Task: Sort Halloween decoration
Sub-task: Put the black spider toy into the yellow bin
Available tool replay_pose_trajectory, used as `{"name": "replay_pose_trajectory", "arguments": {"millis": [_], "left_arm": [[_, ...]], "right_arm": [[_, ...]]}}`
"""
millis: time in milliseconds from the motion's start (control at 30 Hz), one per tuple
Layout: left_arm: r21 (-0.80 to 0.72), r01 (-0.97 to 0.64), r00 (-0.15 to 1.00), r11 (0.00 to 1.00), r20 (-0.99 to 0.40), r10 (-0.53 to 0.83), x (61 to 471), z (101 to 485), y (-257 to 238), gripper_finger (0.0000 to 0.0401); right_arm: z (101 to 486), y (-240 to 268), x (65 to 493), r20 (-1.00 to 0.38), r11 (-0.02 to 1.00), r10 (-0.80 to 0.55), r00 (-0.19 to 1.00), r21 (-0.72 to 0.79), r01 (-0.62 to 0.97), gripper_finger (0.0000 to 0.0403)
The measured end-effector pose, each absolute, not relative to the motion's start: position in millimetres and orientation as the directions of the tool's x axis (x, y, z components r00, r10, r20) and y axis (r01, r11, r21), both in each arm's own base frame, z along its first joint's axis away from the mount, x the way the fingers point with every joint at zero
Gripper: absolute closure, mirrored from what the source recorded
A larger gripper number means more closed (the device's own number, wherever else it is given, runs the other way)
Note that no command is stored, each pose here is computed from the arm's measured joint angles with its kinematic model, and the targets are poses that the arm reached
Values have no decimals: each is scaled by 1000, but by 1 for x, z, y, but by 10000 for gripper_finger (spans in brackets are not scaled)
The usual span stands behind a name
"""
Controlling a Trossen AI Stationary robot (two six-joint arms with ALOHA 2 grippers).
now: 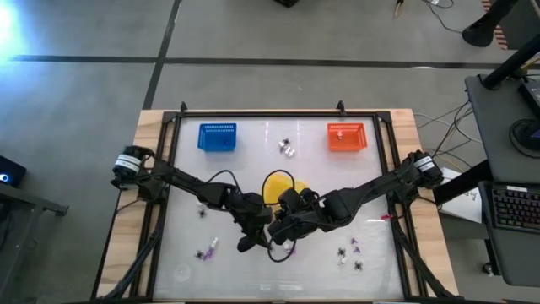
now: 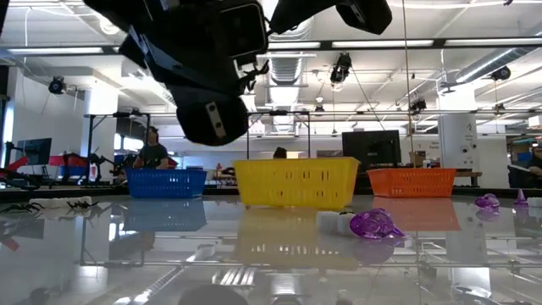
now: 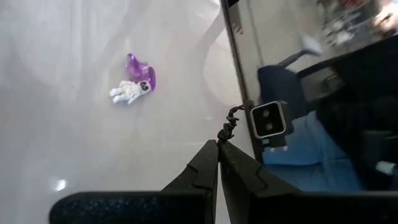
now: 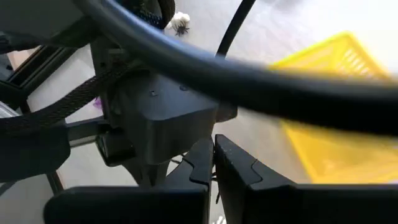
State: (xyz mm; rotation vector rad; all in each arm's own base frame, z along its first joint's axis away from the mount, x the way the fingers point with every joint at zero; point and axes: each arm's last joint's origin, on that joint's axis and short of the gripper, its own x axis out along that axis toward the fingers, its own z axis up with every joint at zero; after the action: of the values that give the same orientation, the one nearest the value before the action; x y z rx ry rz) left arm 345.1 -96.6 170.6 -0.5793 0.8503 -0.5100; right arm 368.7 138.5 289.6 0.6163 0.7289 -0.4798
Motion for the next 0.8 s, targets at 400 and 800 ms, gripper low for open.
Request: {"name": "replay_pose_trajectory", "arguments": {"millis": [400, 800], "left_arm": [[-555, 180, 542, 812, -633, -553, 351, 166, -96, 399], [-560, 149, 515, 815, -660, -548, 352, 155, -96, 313]], "right_arm": [[290, 146, 366, -732, 732, -177, 658, 349, 585, 394], [290, 147, 365, -732, 734, -175, 658, 348, 583, 394]]}}
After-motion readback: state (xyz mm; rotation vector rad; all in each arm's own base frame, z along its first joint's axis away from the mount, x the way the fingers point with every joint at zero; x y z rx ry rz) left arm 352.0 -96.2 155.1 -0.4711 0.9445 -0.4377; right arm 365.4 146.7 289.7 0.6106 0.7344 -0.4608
